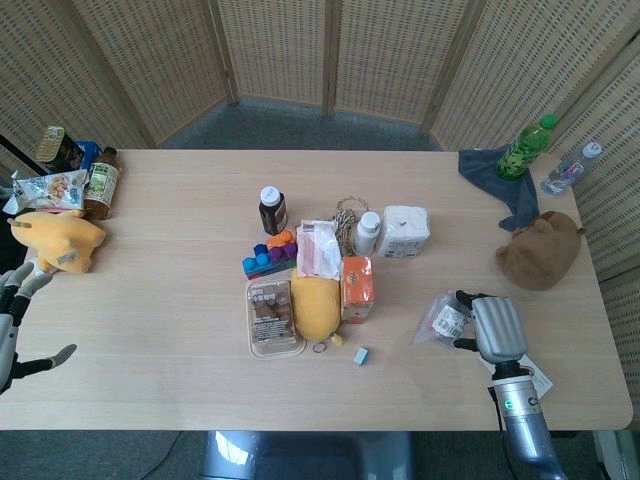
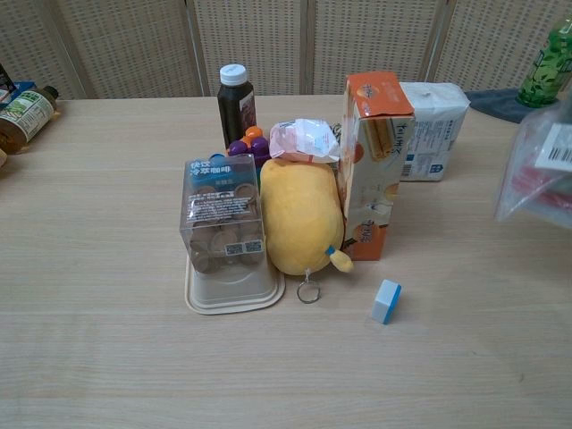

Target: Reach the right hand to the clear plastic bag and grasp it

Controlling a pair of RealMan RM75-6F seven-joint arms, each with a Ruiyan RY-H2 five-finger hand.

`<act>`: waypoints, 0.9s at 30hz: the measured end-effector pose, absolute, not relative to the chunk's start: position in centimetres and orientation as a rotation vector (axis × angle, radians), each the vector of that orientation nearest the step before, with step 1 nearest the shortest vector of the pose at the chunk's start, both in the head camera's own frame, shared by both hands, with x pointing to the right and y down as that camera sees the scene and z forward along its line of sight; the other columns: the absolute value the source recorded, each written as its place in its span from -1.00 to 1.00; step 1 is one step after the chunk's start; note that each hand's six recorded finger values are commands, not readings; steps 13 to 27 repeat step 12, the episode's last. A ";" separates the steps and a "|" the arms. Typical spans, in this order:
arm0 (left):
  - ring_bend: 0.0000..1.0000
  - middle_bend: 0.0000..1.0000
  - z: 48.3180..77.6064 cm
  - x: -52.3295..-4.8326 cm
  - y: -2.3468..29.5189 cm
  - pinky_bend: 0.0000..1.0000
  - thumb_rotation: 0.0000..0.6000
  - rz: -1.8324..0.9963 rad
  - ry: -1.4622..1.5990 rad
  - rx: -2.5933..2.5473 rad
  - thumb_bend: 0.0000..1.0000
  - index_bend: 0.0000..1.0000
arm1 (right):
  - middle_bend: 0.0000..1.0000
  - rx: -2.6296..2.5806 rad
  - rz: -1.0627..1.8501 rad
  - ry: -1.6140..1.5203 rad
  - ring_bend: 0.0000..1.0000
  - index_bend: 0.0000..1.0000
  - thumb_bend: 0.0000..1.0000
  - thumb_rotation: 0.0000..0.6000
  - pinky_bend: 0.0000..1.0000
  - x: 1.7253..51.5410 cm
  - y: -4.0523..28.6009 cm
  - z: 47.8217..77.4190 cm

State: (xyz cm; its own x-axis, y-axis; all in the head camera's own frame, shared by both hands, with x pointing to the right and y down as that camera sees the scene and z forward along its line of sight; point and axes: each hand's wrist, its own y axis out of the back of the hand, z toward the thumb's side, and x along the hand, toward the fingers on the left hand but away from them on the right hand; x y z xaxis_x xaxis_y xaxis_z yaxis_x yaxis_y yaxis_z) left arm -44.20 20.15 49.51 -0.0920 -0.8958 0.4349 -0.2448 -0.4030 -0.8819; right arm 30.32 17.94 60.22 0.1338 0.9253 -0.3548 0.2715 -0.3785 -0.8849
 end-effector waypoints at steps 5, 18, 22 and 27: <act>-1.00 -1.00 49.5 -44.2 20.2 -1.00 1.00 -1.535 1.246 -1.637 -1.00 -0.66 | 0.42 -1.699 1.171 -1.200 0.30 0.19 -1.00 1.00 0.45 29.0 15.6 56.4; -1.00 -1.00 49.6 -44.1 20.2 -1.00 1.00 -1.537 1.242 -1.637 -1.00 -0.66 | 0.44 -1.646 1.100 -1.204 0.30 0.21 -1.00 1.00 0.45 27.1 13.3 53.3; -1.00 -1.00 49.6 -44.1 20.2 -1.00 1.00 -1.537 1.242 -1.637 -1.00 -0.66 | 0.44 -1.646 1.100 -1.204 0.30 0.21 -1.00 1.00 0.45 27.1 13.3 53.3; -1.00 -1.00 49.6 -44.1 20.2 -1.00 1.00 -1.537 1.242 -1.637 -1.00 -0.66 | 0.44 -1.646 1.100 -1.204 0.30 0.21 -1.00 1.00 0.45 27.1 13.3 53.3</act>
